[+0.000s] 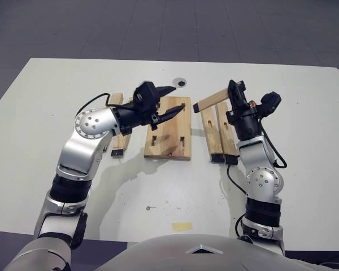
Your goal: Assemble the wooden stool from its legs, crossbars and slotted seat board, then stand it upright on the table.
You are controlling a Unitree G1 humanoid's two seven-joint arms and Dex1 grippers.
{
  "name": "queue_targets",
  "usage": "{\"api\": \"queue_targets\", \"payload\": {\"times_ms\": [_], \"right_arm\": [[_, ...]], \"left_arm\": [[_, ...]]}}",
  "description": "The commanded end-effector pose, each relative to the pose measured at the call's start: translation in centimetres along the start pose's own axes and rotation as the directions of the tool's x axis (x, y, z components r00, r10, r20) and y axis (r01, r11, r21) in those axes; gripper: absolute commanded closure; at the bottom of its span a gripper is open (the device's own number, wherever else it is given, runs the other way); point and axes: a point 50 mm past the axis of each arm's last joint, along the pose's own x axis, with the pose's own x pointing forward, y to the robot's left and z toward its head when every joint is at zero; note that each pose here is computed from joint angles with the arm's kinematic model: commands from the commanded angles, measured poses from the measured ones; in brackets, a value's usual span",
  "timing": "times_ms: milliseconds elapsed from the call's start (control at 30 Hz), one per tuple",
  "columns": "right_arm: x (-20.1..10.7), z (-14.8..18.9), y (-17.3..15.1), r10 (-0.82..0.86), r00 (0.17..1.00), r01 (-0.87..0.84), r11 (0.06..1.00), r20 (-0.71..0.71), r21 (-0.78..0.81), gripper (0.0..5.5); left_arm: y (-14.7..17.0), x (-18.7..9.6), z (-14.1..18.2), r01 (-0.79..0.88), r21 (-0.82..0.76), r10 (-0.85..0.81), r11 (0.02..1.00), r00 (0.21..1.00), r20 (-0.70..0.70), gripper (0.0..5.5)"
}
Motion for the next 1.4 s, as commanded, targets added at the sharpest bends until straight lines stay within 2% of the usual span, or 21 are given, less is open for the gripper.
{"api": "queue_targets", "payload": {"times_ms": [33, 100, 167, 433, 600, 800, 933, 1400], "right_arm": [[-0.8, 0.3, -1.4, -0.102, 0.994, 0.101, 0.994, -0.025, -0.049, 5.08], [-0.9, -0.2, -1.8, -0.134, 0.99, 0.131, 0.989, -0.05, -0.063, 5.08], [-0.8, -0.6, -1.9, -0.141, 0.987, 0.133, 0.986, -0.072, -0.1, 5.08], [0.2, -0.7, -3.8, -0.163, 0.981, 0.138, 0.965, -0.101, -0.222, 5.08], [0.7, 0.4, -3.7, -0.125, 0.99, 0.11, 0.977, -0.068, -0.183, 5.08], [0.7, 2.3, -3.2, -0.092, 0.996, 0.092, 0.995, 0.004, -0.047, 5.08], [0.6, 2.4, -4.4, -0.147, 0.989, 0.143, 0.981, -0.022, -0.132, 5.08], [0.0, 1.4, -5.4, -0.213, 0.976, 0.196, 0.956, -0.054, -0.219, 5.08]], "left_arm": [[3.2, -0.8, 2.5, -0.237, -0.181, 0.263, 0.954, 0.955, 0.135, 2.07], [5.0, -1.7, 1.7, -0.428, -0.229, 0.456, 0.874, 0.886, 0.086, 1.7], [6.1, -2.2, 0.4, -0.567, -0.211, 0.582, 0.796, 0.813, 0.013, 1.37], [6.2, -3.4, -2.5, -0.678, -0.186, 0.675, 0.711, 0.732, -0.091, 0.12], [5.6, -3.6, -3.3, -0.697, -0.205, 0.691, 0.687, 0.714, -0.11, 0.1], [5.0, -3.3, -4.1, -0.688, -0.213, 0.678, 0.694, 0.723, -0.129, 0.1], [4.5, -3.2, -4.4, -0.689, -0.218, 0.677, 0.692, 0.723, -0.136, 0.1], [4.6, -3.3, -5.2, -0.693, -0.196, 0.672, 0.693, 0.721, -0.171, 0.1]]}}
